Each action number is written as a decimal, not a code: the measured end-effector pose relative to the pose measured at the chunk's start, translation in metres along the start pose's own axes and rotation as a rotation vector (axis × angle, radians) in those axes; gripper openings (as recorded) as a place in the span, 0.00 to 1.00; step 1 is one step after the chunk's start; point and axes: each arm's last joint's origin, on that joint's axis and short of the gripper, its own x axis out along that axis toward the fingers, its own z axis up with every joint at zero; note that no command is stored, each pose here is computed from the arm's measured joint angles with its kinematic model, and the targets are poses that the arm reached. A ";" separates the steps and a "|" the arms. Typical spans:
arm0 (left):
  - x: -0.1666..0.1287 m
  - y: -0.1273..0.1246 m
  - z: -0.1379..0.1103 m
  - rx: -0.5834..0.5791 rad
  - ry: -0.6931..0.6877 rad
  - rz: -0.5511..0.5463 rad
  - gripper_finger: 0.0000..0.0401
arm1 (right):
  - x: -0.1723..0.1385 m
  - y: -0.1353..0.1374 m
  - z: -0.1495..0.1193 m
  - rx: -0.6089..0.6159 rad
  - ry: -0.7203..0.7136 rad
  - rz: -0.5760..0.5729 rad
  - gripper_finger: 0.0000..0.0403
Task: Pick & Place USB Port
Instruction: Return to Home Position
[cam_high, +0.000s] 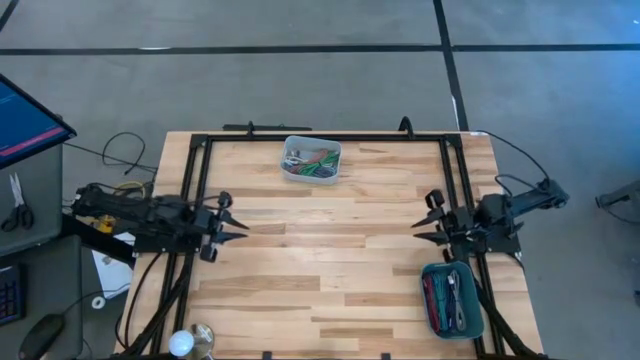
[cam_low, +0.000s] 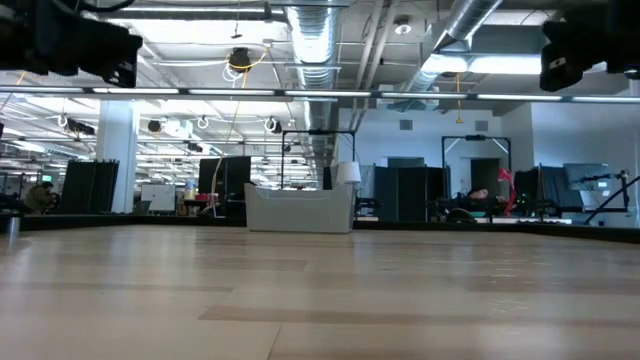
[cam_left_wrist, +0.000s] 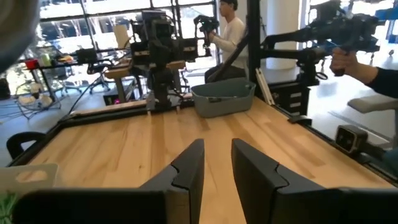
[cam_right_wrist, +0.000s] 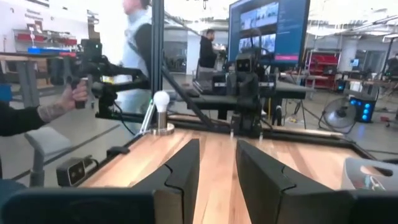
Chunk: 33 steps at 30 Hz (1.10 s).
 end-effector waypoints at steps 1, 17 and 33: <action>0.001 0.000 -0.003 0.000 -0.002 0.007 0.20 | 0.000 0.000 -0.003 0.000 0.003 -0.001 0.24; 0.004 -0.004 -0.027 -0.007 0.014 0.021 0.20 | 0.003 0.002 -0.020 -0.004 0.005 -0.001 0.24; 0.004 -0.003 -0.027 -0.007 0.022 0.032 0.21 | 0.003 0.003 -0.026 -0.005 0.063 0.004 0.24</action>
